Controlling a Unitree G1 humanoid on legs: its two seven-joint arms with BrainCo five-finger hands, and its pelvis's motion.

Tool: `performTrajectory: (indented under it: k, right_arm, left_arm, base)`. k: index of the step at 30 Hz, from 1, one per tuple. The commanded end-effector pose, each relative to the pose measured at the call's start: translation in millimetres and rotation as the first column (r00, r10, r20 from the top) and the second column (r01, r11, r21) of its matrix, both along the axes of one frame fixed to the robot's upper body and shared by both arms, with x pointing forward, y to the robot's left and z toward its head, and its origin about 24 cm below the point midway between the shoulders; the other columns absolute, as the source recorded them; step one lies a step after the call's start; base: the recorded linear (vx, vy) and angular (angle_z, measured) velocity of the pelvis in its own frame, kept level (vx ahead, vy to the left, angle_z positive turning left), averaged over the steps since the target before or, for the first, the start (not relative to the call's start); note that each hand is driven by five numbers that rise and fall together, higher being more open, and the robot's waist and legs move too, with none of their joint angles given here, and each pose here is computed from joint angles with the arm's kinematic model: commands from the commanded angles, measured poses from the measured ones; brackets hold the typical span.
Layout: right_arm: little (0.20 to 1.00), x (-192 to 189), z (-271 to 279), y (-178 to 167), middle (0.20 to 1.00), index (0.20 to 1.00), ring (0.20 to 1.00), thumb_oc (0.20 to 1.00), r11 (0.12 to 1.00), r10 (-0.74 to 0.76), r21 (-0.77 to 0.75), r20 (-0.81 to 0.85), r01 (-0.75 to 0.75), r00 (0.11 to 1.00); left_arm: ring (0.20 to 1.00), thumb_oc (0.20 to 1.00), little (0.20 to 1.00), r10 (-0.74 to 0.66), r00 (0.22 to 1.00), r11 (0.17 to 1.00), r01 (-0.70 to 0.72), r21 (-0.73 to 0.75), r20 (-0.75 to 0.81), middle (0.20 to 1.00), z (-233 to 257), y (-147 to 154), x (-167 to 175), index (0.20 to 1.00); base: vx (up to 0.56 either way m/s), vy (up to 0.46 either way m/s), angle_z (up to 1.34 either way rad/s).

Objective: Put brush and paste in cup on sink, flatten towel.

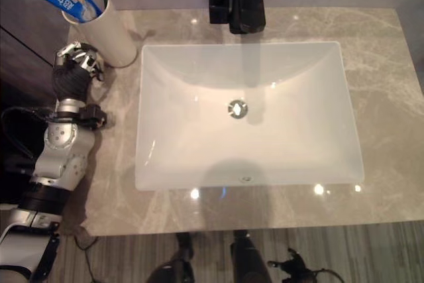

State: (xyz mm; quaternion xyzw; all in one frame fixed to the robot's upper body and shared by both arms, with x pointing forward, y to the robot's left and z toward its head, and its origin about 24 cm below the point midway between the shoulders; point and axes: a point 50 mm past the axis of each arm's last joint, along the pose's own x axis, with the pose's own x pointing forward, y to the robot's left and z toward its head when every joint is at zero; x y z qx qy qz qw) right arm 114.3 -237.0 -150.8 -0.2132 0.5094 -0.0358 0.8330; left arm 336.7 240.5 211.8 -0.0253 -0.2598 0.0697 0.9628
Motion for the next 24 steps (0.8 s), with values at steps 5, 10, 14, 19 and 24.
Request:
performTrajectory:
  k: [5,10,14,19,24]
  right_arm:
    - [1.000,-1,2,-5,1.000,1.000,1.000,1.000,1.000,0.026,-0.012,0.004,-0.026,1.000]
    - [1.000,-3,1,-7,1.000,1.000,1.000,1.000,0.999,0.034,-0.019,-0.014,-0.034,0.999]
    - [1.000,0,2,-5,1.000,1.000,1.000,1.000,0.999,0.046,-0.010,0.000,-0.046,0.999]
    - [1.000,2,2,-4,1.000,1.000,1.000,1.000,0.999,0.048,-0.010,0.003,-0.048,0.999]
    - [1.000,0,1,-3,1.000,1.000,1.000,1.000,0.999,0.049,-0.010,-0.004,-0.049,0.999]
  left_arm:
    - [0.200,0.200,0.200,0.103,0.995,0.991,-0.102,0.082,-0.010,0.200,12,28,2,0.200]
    - [0.200,0.200,0.200,0.168,0.986,0.977,-0.164,0.135,-0.020,0.200,22,38,11,0.200]
    - [0.200,0.200,0.200,0.169,0.985,0.973,-0.162,0.163,-0.027,0.200,25,35,16,0.200]
    - [0.200,0.200,0.200,0.150,0.988,0.974,-0.143,0.175,-0.028,0.200,27,26,21,0.200]
    - [0.200,0.200,0.200,0.104,0.994,0.980,-0.097,0.174,-0.026,0.200,22,15,20,0.200]
  base:
    - [0.00,0.000,0.00]
    - [0.00,0.000,0.00]
    - [-0.01,0.008,-0.05]
    - [0.00,0.002,-0.05]
    - [0.00,0.000,0.00]
